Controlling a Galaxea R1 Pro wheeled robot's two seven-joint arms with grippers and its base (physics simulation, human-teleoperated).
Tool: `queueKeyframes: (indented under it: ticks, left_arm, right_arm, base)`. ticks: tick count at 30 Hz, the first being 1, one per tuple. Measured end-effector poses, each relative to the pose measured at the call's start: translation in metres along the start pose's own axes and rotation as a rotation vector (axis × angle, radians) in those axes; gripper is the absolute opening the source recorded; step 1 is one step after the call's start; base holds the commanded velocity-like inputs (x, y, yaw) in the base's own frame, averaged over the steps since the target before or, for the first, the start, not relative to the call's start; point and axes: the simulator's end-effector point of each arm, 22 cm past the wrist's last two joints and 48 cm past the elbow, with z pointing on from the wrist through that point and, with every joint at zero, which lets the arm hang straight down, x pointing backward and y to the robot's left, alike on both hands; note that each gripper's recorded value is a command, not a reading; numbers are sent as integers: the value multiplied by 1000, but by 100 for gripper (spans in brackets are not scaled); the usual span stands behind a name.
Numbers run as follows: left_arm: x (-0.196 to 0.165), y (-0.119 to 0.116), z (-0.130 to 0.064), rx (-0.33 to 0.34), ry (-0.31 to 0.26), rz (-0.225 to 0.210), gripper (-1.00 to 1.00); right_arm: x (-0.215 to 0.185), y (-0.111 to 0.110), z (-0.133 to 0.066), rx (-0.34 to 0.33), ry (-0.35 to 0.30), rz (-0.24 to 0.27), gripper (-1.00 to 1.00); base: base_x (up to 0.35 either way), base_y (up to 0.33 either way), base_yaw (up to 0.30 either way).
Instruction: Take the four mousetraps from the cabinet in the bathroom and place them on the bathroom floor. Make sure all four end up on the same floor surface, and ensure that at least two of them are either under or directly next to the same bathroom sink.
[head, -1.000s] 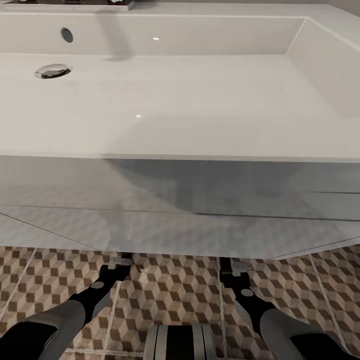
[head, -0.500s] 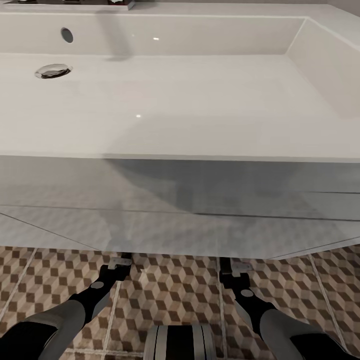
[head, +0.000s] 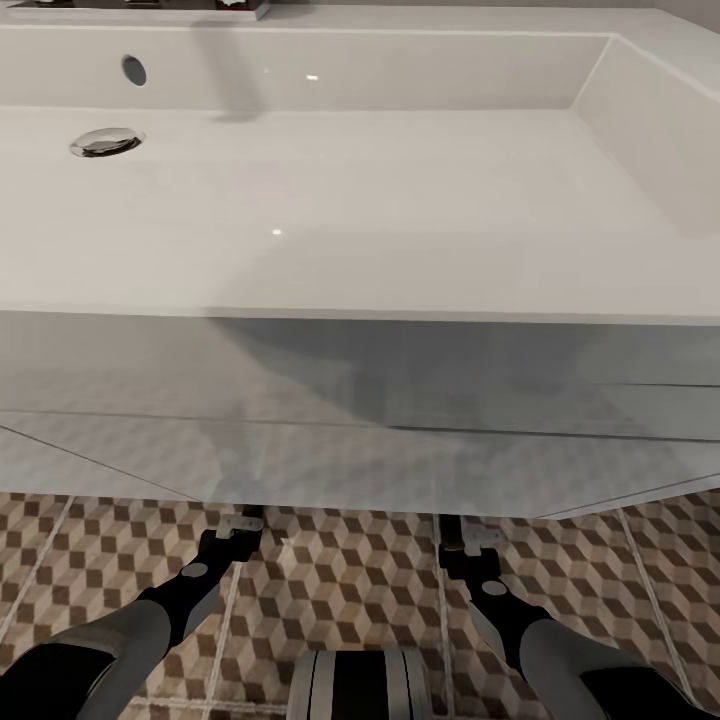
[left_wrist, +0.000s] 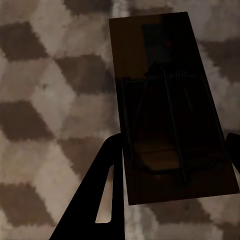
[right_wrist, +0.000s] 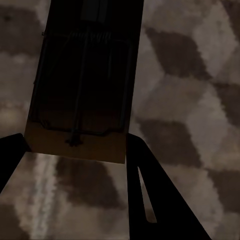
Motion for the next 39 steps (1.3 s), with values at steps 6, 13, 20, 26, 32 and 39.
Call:
queueKeyframes:
  ticks: [6, 13, 20, 26, 32, 39]
  left_arm:
    - [0, 0, 0, 1, 0, 0, -100]
    - [0, 0, 0, 0, 0, 0, -100]
    - [-2, -1, 0, 1, -10, 0, -100]
    - [-4, -3, 0, 3, -16, -1, -100]
    - [-4, -4, 0, 5, -17, -1, -100]
    - [-4, -5, 0, 6, -18, 0, -100]
  right_arm:
    - [0, 0, 0, -2, 1, 1, -100]
    - [0, 0, 0, -2, 1, 1, -100]
    - [0, 0, 0, -2, 1, 1, -100]
    - [0, 1, 0, -3, 0, 0, -100]
    - [0, 1, 0, -3, 0, -1, -100]
    - [0, 1, 0, -3, 0, 0, -100]
  base:
    - [0, 0, 0]
    - [0, 0, 0]
    - [0, 0, 0]
    - [30, 1, 0]
    - [163, 25, 0]
    - [31, 6, 0]
